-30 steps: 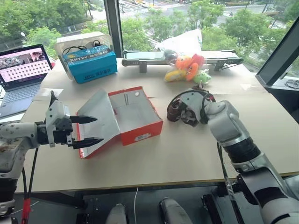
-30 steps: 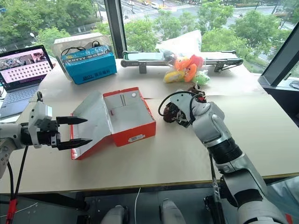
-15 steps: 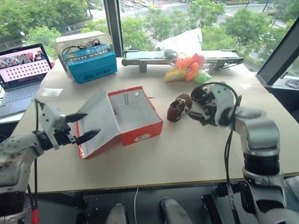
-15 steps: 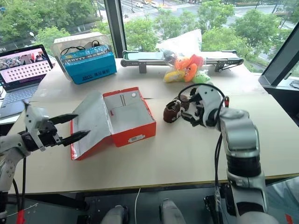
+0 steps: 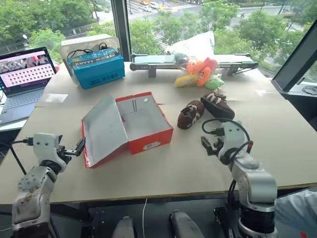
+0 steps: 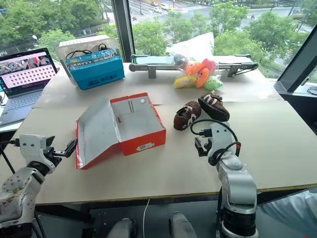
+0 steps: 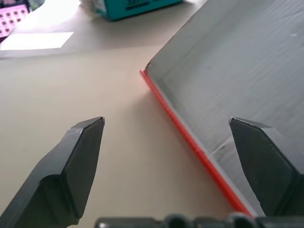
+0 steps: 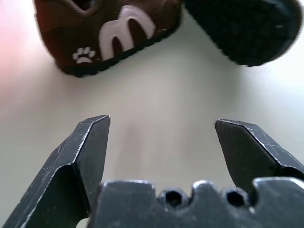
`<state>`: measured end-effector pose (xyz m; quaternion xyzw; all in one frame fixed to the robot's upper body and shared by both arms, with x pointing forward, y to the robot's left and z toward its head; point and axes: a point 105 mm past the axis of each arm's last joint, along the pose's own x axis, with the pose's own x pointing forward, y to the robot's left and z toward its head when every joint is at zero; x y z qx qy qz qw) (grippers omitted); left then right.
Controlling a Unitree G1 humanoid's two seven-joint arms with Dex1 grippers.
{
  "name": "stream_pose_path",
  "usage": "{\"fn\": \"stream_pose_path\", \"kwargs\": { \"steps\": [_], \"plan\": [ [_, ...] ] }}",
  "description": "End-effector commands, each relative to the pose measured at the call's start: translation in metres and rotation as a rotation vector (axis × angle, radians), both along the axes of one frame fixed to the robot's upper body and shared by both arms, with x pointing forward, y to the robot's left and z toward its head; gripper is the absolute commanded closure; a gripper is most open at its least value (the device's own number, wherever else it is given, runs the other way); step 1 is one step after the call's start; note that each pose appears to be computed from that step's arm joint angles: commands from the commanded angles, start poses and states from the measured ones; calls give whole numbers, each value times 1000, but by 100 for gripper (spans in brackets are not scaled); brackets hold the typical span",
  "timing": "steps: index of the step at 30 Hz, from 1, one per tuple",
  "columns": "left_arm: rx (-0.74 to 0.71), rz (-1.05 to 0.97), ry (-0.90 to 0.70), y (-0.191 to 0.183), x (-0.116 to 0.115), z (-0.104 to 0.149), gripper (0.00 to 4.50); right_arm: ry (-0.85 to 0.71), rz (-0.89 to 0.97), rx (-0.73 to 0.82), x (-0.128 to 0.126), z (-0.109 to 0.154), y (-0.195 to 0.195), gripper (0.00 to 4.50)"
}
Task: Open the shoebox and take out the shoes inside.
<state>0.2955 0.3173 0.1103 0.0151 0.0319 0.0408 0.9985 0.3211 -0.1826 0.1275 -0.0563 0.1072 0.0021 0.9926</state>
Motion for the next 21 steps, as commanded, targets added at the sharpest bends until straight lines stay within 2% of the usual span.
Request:
{"fn": "stream_pose_path", "kwargs": {
  "steps": [1, 2, 10, 21],
  "plan": [
    [33, 55, -33, 16, -7, 4, 0, -121, -33, -143, -5, 11, -4, 34],
    [36, 59, -26, 18, -8, 0, 0, -119, -31, -196, -6, 7, -6, 34],
    [-21, 114, -26, 40, -9, -14, 0, -146, -73, -227, -3, -4, -18, 34],
    [-16, 36, -33, 32, -3, -16, 0, -142, -93, -235, -1, -12, -25, 34]
  ]
}}
